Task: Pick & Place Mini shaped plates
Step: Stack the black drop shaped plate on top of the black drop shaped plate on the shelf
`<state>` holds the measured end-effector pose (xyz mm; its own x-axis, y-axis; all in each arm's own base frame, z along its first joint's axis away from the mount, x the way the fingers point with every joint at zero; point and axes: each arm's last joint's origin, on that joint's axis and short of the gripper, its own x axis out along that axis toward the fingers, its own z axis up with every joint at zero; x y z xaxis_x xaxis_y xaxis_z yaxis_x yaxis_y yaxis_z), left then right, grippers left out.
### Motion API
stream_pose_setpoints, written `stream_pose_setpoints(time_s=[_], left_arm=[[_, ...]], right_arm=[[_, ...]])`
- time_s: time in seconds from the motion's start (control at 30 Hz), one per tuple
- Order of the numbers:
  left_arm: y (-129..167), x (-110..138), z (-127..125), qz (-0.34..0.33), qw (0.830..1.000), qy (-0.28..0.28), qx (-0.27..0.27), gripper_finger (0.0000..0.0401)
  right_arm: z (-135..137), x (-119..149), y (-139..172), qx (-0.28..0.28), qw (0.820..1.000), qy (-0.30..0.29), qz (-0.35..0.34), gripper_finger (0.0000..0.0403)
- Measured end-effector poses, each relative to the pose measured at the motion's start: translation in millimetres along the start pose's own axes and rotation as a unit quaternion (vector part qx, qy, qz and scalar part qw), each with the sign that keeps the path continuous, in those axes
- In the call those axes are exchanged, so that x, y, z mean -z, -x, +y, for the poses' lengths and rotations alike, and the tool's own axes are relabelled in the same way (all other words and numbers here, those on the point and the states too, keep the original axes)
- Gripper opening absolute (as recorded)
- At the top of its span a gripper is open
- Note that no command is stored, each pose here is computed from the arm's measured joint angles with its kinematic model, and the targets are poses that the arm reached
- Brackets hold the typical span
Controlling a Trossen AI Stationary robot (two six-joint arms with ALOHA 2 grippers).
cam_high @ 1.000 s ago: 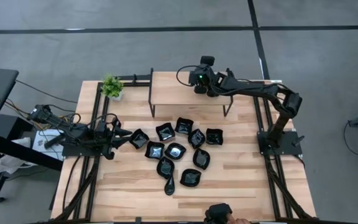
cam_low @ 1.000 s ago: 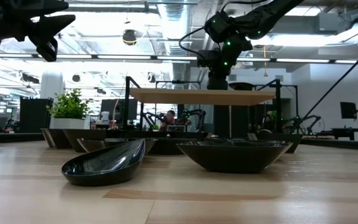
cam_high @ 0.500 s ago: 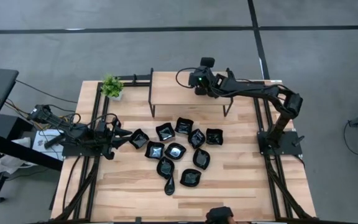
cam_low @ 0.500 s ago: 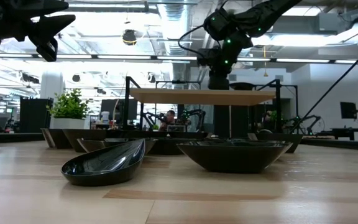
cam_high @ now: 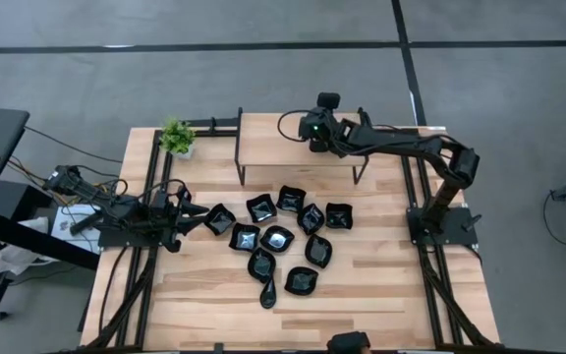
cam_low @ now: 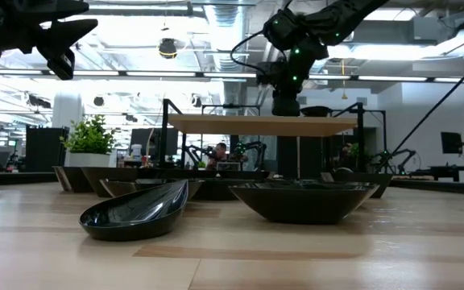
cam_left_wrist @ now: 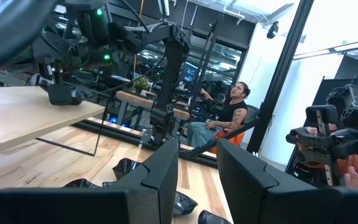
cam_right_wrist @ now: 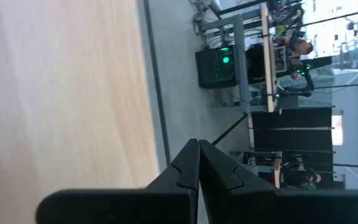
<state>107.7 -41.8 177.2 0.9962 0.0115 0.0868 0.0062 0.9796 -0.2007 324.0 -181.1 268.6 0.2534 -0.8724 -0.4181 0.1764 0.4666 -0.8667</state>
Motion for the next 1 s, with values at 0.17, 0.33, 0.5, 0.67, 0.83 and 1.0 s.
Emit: stream_pose_setpoints(time_s=[0.17, 0.33, 0.5, 0.67, 0.83, 1.0], left_arm=[[0.0, 0.0, 0.0, 0.0, 1.0, 0.0, 0.0, 0.0112], [0.0, 0.1, 0.0, 0.0, 1.0, 0.0, 0.0, 0.0112], [0.0, 0.0, 0.0, 0.0, 1.0, 0.0, 0.0, 0.0112], [0.0, 0.0, 0.0, 0.0, 1.0, 0.0, 0.0, 0.0112], [0.0, -0.1, -0.1, 0.0, 1.0, 0.0, 0.0, 0.0112], [0.0, -0.2, -0.1, -0.001, 1.0, 0.001, 0.0, 0.0112]], right_arm=[[-4.8, -0.1, 10.3, 0.002, 1.0, -0.008, -0.004, 0.0], [-8.7, 5.1, 17.7, -0.008, 1.0, -0.015, 0.005, 0.0], [-7.5, 7.9, 21.3, -0.016, 1.0, -0.014, 0.017, 0.0], [-4.1, 5.1, 25.2, -0.014, 1.0, -0.006, 0.016, 0.0], [-2.0, 3.0, 28.9, -0.003, 1.0, 0.004, 0.024, 0.0], [-2.1, 4.6, 33.1, -0.004, 0.999, 0.011, 0.031, 0.0]])
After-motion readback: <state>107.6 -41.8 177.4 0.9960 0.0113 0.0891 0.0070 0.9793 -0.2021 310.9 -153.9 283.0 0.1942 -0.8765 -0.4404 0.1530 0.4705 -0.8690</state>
